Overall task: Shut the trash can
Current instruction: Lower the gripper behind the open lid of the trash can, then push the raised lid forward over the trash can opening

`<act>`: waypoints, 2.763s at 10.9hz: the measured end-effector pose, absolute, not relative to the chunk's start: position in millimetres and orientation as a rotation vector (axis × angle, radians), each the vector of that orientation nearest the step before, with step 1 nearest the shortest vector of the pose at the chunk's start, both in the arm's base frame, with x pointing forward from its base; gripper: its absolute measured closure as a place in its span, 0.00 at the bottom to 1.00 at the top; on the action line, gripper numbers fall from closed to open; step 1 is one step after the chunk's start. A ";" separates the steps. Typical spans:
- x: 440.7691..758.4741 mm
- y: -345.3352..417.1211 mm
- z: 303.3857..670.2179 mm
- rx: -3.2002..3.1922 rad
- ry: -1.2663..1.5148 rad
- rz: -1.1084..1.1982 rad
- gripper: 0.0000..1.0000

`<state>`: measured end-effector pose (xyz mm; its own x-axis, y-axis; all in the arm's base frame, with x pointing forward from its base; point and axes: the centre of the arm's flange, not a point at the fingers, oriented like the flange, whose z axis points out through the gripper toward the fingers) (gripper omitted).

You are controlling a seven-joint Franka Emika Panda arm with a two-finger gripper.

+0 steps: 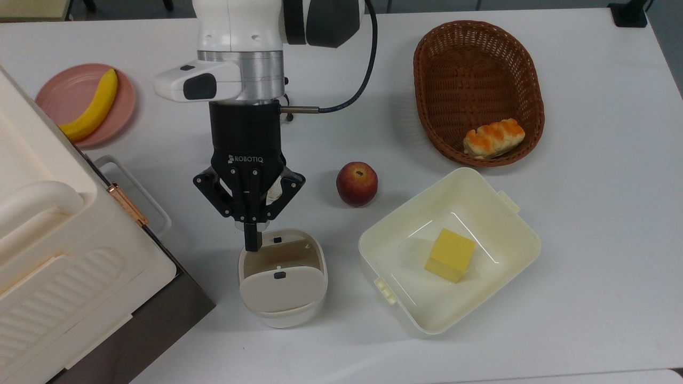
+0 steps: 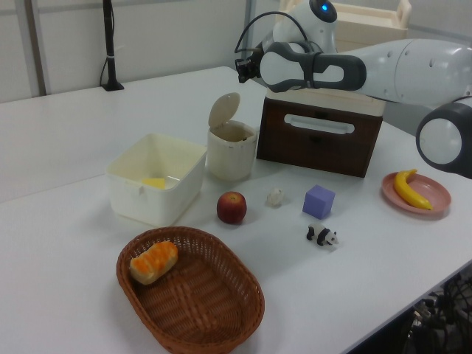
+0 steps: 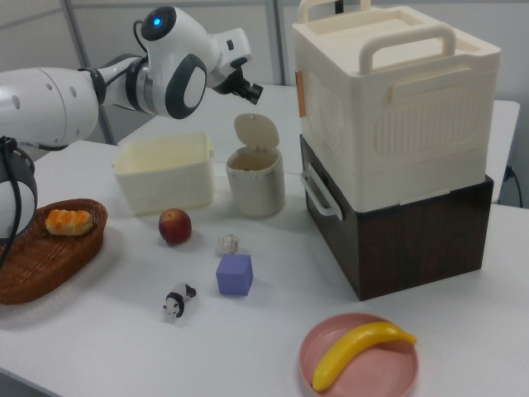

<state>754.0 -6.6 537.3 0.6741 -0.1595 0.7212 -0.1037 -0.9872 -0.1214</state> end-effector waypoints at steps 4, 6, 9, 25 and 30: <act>757.2 0.2 528.5 -2.806 0.206 -1.223 0.99; 758.0 -0.3 528.3 -2.797 0.206 -1.243 0.99; 762.4 -0.4 529.5 -2.780 0.204 -1.278 0.99; 774.6 15.5 499.5 -2.823 0.152 -1.251 0.99; 775.2 15.6 505.0 -2.816 0.151 -1.266 0.99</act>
<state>775.2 15.6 505.0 0.6599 -0.1094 0.7433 -0.0683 -0.9940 -0.0856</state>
